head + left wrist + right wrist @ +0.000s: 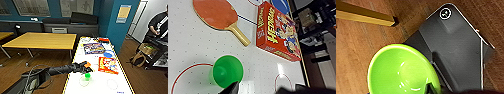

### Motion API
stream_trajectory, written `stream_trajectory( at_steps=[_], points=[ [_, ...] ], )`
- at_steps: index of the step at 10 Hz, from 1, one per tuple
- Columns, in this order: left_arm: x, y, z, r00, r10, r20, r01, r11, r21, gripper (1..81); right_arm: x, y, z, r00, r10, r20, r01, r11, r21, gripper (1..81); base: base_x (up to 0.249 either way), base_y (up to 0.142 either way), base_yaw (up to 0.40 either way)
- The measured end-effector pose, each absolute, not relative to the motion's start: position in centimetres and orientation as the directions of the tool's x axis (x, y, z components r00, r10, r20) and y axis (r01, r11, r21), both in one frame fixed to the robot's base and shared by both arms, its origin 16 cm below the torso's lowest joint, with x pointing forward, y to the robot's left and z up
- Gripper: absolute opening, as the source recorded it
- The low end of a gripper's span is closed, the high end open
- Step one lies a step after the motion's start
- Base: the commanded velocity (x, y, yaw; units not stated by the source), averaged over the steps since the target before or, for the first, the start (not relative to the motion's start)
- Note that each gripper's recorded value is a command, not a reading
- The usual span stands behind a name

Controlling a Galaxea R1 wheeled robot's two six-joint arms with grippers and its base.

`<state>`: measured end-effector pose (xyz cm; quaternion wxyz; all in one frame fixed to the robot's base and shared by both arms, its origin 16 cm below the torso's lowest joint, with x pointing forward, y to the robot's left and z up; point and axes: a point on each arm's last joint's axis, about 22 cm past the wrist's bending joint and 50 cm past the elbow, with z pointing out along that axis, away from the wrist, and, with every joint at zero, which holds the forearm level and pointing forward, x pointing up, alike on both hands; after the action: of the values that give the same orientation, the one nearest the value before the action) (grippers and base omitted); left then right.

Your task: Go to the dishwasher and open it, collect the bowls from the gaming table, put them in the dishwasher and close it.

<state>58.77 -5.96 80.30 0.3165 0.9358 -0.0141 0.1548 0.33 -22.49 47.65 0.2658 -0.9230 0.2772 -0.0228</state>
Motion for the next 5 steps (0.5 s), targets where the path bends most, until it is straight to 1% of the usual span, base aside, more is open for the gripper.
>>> stream_trajectory(
  at_steps=[3, 5],
  points=[
    [60.1, -7.9, 80.7, 0.947, 0.086, 0.311, -0.118, -0.806, 0.58, 81.1, 0.9, -22.5, 47.6, 0.848, -0.52, -0.103, -0.496, -0.709, -0.502, 1.0, 0.0, 0.0, 0.0],
    [60.9, -8.7, 80.2, 0.943, 0.098, 0.317, -0.104, -0.818, 0.566, 81.1, 1.1, -22.3, 47.5, 0.849, -0.518, -0.1, -0.492, -0.709, -0.505, 1.0, 0.0, 0.0, 0.0]
  ],
)
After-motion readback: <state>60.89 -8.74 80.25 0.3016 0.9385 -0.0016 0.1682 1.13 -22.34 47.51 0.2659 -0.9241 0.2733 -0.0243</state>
